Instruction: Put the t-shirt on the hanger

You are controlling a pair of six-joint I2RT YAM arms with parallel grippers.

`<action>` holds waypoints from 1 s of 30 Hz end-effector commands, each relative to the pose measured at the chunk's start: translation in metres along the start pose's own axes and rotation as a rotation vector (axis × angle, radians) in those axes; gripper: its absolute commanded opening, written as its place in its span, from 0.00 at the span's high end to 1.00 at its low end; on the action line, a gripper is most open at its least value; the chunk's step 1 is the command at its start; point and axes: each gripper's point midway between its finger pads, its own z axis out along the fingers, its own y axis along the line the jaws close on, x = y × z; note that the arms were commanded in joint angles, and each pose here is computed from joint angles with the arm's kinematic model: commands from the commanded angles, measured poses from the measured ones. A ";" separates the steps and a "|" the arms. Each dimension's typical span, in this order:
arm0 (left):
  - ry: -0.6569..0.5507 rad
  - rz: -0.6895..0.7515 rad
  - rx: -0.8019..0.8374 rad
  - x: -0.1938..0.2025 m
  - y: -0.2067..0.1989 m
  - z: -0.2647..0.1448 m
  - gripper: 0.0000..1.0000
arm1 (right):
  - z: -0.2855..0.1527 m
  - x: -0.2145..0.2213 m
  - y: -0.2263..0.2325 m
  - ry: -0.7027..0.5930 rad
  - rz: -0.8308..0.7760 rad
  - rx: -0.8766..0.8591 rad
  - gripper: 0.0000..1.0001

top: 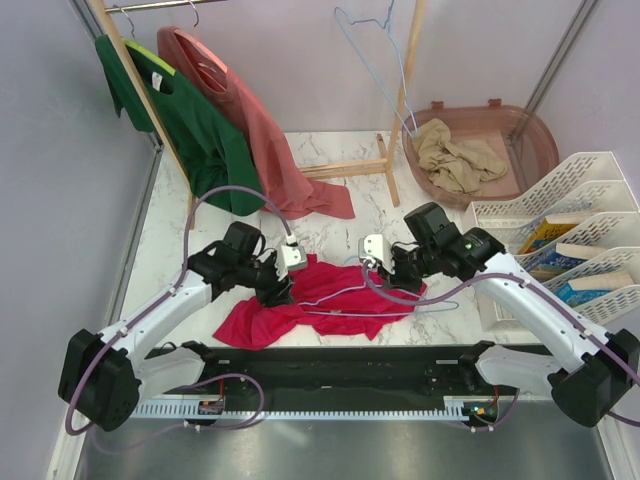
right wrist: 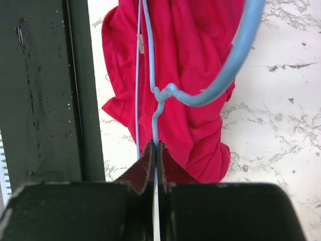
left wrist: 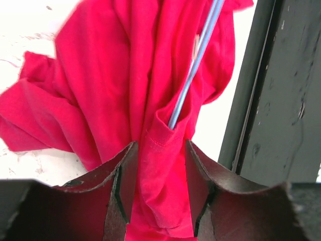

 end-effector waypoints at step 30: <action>-0.173 0.267 0.098 -0.028 0.002 0.025 0.90 | 0.041 -0.041 -0.018 -0.205 0.028 -0.073 1.00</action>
